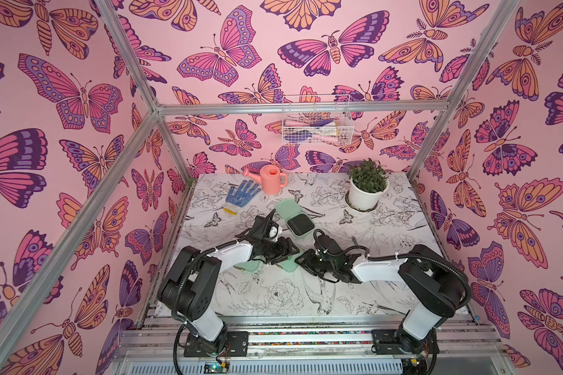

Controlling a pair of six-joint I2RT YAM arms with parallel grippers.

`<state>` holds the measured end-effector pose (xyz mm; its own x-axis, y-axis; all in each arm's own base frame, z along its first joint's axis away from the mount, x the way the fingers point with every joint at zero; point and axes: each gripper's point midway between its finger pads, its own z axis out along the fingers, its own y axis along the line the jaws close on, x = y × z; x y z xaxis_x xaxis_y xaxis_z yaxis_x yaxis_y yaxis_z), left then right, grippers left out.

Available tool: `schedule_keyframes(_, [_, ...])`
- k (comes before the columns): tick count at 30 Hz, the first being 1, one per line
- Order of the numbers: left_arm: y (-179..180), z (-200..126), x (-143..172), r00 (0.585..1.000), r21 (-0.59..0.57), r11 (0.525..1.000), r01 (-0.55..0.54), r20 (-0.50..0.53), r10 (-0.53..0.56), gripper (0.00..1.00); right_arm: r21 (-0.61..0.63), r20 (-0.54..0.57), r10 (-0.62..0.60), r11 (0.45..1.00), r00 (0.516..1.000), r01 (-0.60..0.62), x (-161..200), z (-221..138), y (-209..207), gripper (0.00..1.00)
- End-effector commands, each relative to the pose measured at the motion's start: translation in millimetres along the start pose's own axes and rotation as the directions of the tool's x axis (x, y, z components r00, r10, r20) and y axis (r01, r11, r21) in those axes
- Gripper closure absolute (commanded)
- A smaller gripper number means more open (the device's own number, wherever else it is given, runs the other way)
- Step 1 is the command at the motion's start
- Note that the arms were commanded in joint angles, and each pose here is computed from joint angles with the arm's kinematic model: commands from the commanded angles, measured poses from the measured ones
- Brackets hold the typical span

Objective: Organize nail clipper sets
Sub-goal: Close the storage box at the center of the board.

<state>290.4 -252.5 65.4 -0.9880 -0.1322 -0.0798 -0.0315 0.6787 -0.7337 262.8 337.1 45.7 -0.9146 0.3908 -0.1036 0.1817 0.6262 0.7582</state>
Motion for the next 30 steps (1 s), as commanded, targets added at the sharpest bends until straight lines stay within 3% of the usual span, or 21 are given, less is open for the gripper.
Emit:
schedule_keyframes(1, [43,9,25,0.996,-0.133,0.989,0.064,-0.058,-0.072,0.30,0.020,0.018,0.001,1.000,1.000,-0.001,-7,5,-1,0.65])
schedule_keyframes(30, [42,6,26,0.996,-0.129,0.989,0.065,-0.051,-0.072,0.30,0.032,0.025,0.011,0.999,1.000,-0.012,-9,15,-7,0.67])
